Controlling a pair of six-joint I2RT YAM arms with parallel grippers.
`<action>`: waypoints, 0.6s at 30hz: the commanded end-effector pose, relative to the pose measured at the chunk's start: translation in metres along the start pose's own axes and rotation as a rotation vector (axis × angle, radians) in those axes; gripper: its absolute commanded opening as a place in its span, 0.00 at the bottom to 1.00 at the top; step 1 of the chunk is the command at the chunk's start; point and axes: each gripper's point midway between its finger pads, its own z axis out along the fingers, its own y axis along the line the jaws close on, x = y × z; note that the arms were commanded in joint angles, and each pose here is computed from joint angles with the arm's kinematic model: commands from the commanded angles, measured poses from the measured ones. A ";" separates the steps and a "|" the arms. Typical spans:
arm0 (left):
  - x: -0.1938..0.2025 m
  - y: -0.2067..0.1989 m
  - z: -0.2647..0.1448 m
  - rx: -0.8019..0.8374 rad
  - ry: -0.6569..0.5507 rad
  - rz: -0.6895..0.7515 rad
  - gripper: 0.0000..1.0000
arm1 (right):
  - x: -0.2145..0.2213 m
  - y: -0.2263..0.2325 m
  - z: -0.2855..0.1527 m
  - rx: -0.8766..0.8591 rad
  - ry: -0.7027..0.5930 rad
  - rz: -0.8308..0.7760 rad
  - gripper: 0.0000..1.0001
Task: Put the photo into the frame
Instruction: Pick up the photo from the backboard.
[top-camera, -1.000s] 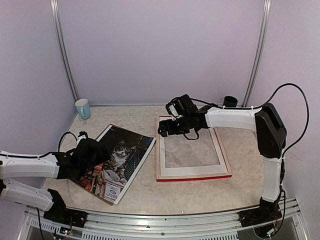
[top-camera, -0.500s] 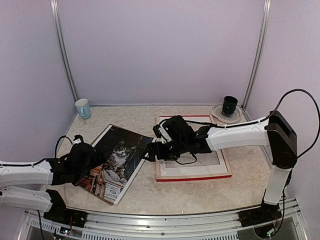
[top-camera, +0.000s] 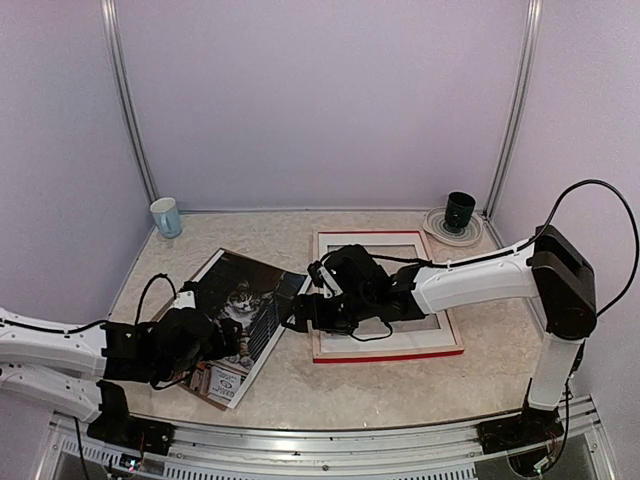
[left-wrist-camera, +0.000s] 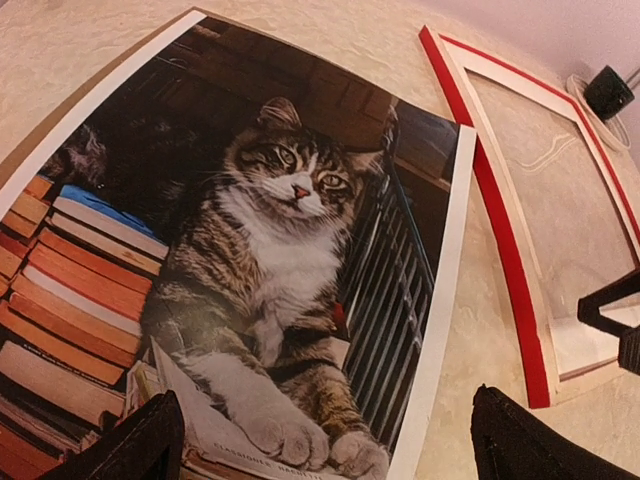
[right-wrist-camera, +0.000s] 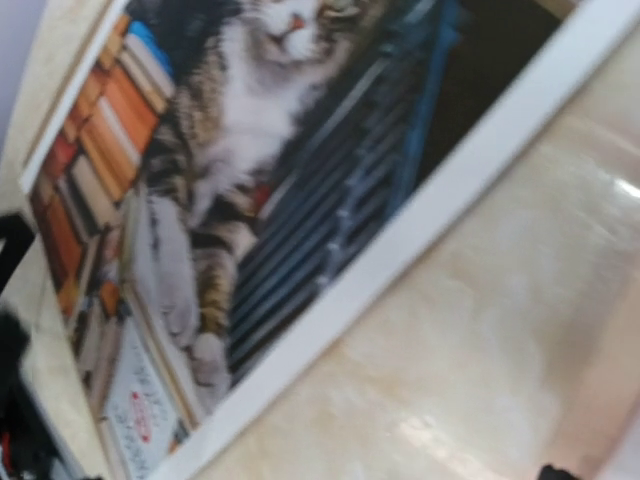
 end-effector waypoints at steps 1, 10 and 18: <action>0.021 -0.012 -0.009 -0.019 0.051 0.119 0.99 | -0.009 0.001 -0.019 0.019 -0.060 -0.001 0.95; 0.051 -0.060 -0.019 0.031 0.099 0.340 0.99 | -0.019 -0.031 -0.049 0.070 -0.120 0.034 0.99; 0.082 -0.075 -0.006 -0.008 0.216 0.497 0.99 | -0.035 -0.058 -0.089 0.112 -0.201 0.058 0.99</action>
